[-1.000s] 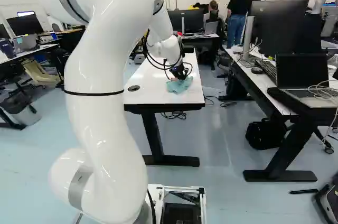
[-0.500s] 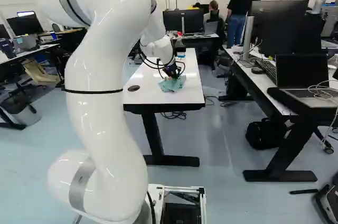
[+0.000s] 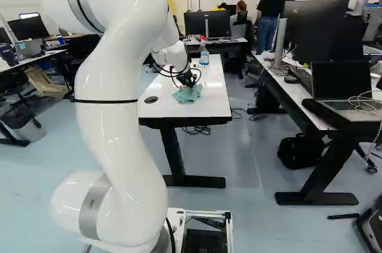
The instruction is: Clean the table with the green towel
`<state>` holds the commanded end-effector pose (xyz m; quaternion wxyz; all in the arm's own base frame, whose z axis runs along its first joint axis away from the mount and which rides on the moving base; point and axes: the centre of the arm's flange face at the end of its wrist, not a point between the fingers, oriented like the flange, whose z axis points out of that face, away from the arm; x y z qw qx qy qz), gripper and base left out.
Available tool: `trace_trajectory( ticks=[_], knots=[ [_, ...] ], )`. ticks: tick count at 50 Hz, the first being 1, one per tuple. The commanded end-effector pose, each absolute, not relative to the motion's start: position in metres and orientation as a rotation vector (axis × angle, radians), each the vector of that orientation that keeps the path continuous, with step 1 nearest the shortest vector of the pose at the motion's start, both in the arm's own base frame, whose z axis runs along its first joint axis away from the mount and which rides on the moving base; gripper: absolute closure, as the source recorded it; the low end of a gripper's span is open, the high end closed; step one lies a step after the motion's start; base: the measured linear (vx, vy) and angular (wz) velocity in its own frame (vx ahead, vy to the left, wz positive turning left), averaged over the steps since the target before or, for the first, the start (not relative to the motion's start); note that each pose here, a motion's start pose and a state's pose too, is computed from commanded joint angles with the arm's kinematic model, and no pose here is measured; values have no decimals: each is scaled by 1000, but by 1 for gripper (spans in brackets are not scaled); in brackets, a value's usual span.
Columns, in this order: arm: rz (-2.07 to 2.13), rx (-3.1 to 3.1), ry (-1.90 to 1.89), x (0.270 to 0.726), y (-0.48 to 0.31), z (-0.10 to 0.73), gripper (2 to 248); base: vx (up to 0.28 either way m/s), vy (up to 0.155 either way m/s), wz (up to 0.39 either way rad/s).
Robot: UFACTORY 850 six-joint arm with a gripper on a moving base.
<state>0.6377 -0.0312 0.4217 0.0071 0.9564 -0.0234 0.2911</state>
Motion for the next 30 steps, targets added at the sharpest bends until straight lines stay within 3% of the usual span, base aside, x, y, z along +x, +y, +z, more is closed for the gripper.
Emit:
trace_trajectory(
  ticks=[30],
  knots=[
    [954, 3002, 45, 668, 20, 419, 219, 0, 0, 0]
  ],
)
